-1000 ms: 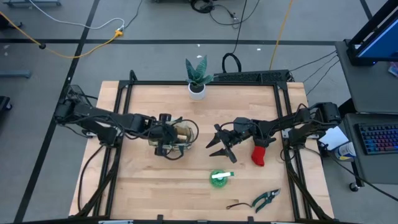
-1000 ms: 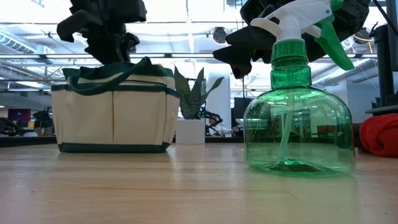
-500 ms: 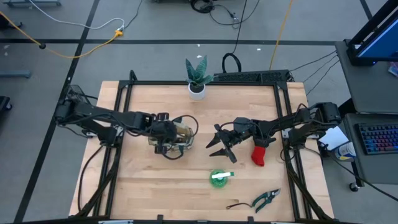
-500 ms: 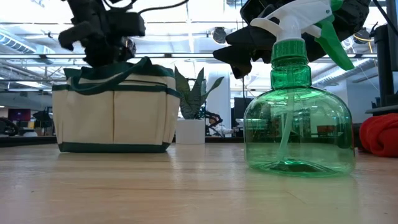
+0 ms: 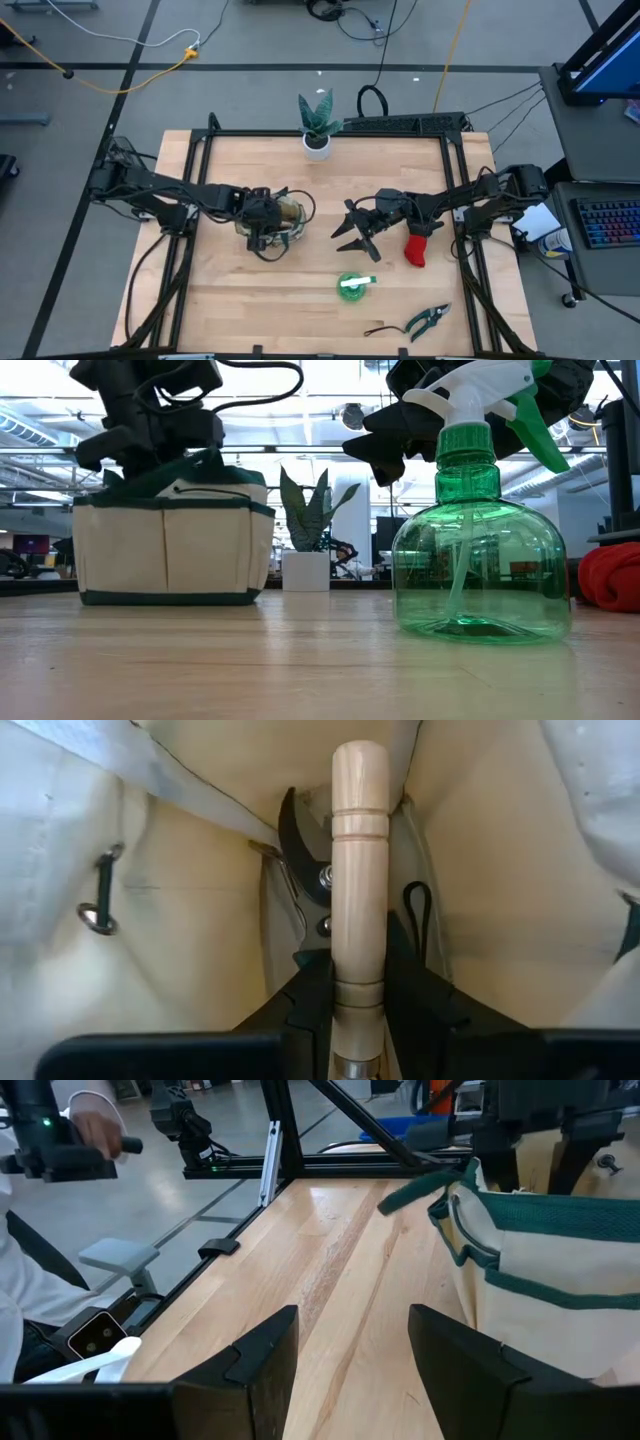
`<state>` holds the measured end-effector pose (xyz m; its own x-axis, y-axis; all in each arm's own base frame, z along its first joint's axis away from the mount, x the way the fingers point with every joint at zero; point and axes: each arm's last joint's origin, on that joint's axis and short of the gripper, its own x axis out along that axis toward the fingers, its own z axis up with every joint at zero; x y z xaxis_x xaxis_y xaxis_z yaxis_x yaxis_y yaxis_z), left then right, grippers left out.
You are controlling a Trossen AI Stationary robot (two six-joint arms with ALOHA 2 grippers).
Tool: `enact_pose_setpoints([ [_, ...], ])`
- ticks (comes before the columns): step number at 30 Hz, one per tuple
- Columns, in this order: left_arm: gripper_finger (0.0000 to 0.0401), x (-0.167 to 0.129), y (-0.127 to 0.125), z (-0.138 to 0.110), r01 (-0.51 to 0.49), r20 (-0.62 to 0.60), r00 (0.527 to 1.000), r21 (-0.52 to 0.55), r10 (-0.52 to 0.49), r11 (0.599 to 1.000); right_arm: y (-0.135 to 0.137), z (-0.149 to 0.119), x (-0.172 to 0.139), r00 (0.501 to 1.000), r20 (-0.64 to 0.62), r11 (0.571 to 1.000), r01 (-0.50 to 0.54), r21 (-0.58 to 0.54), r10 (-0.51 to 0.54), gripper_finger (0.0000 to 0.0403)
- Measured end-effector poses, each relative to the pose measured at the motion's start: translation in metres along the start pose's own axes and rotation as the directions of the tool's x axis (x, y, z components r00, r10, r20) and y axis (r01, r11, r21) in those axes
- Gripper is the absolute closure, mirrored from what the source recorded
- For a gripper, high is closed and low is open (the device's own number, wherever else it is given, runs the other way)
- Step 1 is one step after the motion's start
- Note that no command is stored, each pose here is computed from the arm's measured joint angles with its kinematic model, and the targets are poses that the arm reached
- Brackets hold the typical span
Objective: Pick & Place Garden tools in Gardening bag
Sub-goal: Put the brown hand rake into the white gardening bag
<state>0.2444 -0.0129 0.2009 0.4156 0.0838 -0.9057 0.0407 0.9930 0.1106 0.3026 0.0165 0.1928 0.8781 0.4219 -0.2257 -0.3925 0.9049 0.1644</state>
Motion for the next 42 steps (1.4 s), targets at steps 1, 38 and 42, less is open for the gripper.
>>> enact_pose_setpoints([
  [1, 0.0326, 0.001, 0.0, -0.001, 0.002, 0.0, 1.0, -0.002, -0.002, 1.0, 0.0, 0.0, 0.0, 1.0, 0.0, 1.0, 0.0, 0.0, 0.0, 0.0218],
  [38, 0.0311, 0.018, -0.003, -0.017, 0.034, 0.009, 0.999, -0.001, -0.034, 0.999, 0.0, 0.0, 0.0, 1.0, 0.0, 1.0, 0.0, 0.0, 0.0, 0.0218],
  [42, 0.0287, 0.018, -0.003, -0.017, 0.033, 0.009, 0.999, -0.002, -0.033, 0.999, 0.0, 0.0, 0.0, 1.0, 0.0, 1.0, 0.0, 0.0, 0.0, 0.0218],
])
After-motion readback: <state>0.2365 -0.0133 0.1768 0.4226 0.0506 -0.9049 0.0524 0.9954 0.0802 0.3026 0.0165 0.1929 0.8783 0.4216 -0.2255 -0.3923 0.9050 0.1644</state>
